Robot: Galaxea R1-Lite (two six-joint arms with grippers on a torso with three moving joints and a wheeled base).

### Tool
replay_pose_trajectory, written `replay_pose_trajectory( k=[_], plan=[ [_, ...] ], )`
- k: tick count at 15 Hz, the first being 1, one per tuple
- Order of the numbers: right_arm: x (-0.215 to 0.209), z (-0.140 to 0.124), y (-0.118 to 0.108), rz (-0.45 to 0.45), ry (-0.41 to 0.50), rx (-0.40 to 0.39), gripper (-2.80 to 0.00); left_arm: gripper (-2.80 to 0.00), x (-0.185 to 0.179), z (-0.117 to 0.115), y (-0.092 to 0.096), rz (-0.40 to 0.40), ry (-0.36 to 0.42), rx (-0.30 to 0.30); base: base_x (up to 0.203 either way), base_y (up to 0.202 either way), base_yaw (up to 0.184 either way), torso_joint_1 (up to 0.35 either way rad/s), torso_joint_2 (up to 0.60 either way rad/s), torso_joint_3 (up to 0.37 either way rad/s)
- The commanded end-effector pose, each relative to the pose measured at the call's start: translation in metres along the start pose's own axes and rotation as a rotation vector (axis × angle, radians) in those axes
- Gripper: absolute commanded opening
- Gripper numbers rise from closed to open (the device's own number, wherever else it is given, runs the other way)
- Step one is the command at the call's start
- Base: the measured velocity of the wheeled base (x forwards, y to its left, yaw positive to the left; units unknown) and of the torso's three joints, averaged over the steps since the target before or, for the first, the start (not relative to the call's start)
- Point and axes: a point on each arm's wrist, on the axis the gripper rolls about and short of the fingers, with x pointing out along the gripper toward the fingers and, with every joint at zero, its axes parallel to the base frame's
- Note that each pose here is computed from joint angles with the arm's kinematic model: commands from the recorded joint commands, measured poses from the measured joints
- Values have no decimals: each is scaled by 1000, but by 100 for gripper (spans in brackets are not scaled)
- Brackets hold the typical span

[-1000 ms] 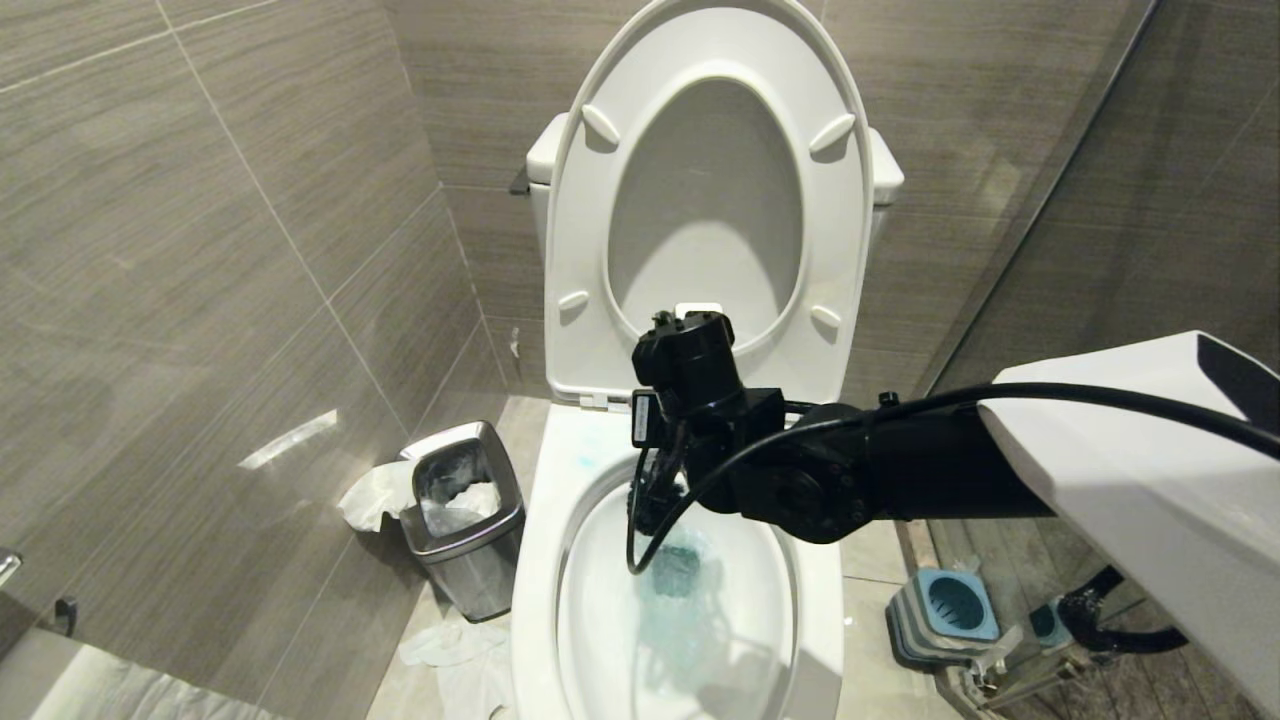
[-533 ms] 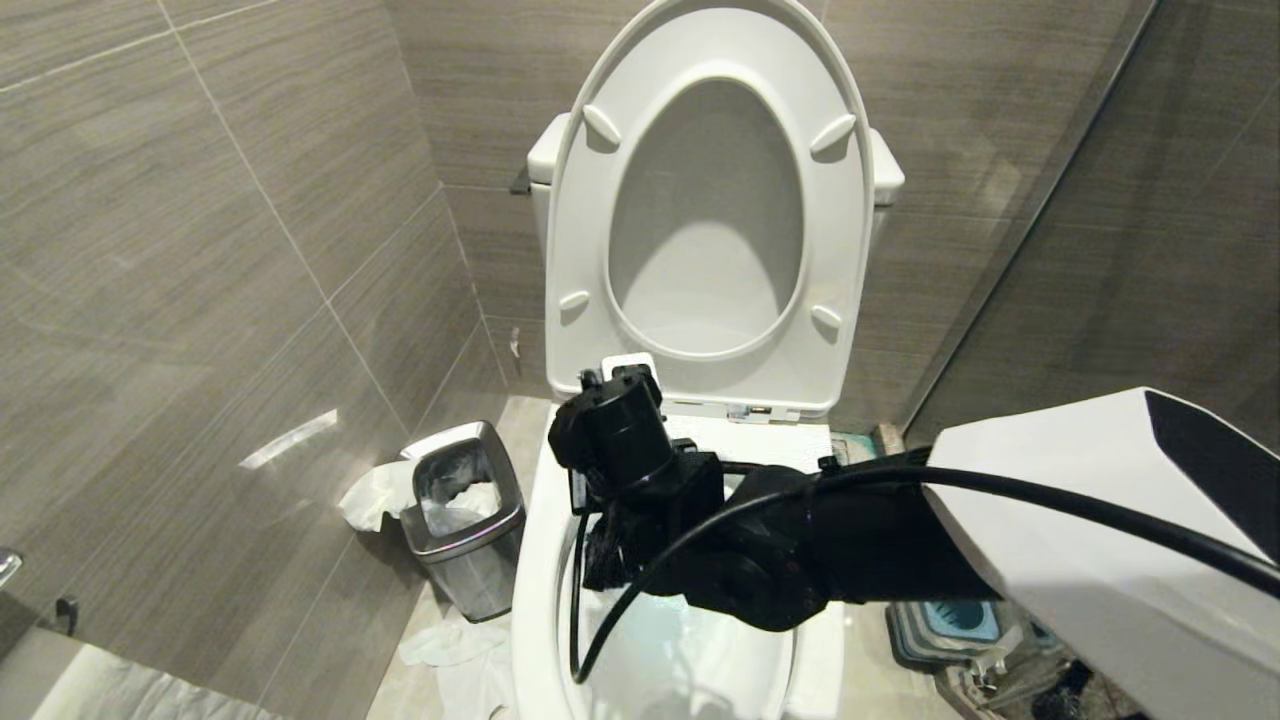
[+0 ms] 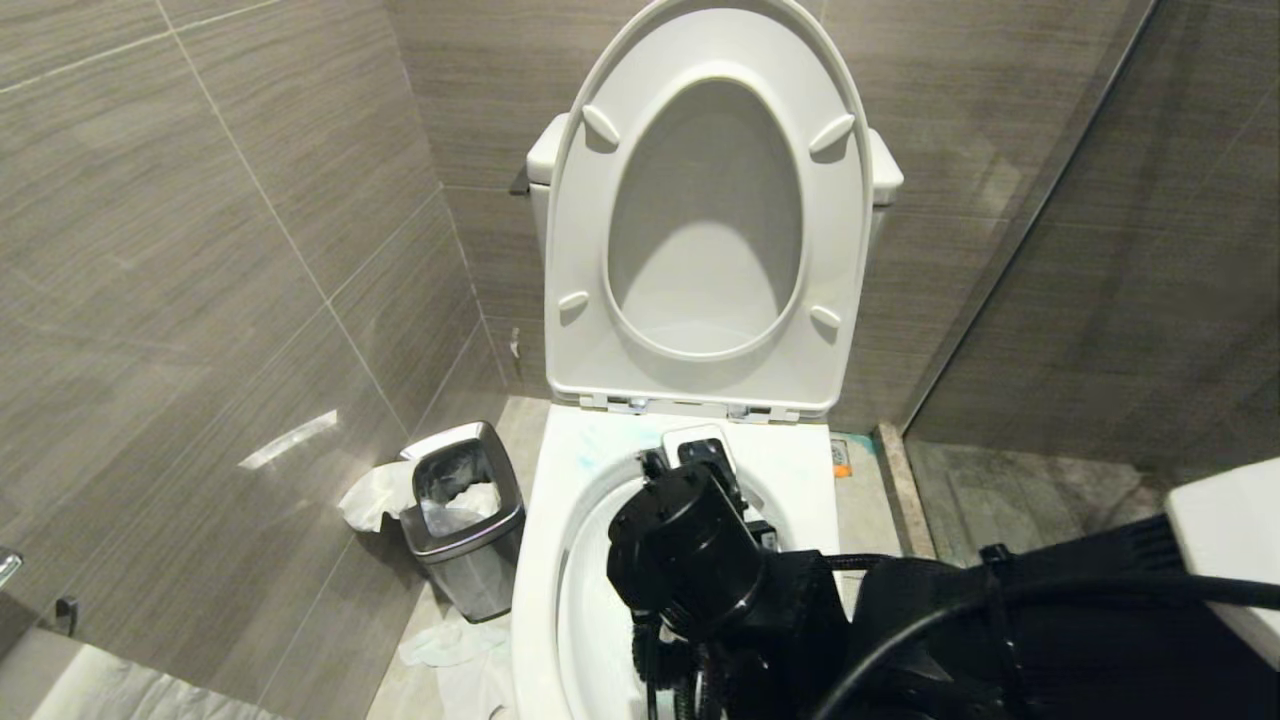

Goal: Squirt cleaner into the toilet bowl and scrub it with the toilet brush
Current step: Scrub the toilet bowl

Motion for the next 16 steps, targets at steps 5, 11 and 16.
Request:
replay_pose_trajectory(
  k=[5, 11, 16],
  plan=[
    [-13, 20, -63, -115, -37, 129, -280, -280, 0, 0, 0, 0, 2, 0, 0, 0, 0, 0, 0, 0],
    [51, 52, -78, -210, -75, 172, -280, -280, 0, 0, 0, 0, 2, 0, 0, 0, 0, 0, 0, 0],
    [105, 56, -48, -196, -102, 150, -280, -280, 0, 0, 0, 0, 2, 0, 0, 0, 0, 0, 0, 0]
  ],
)
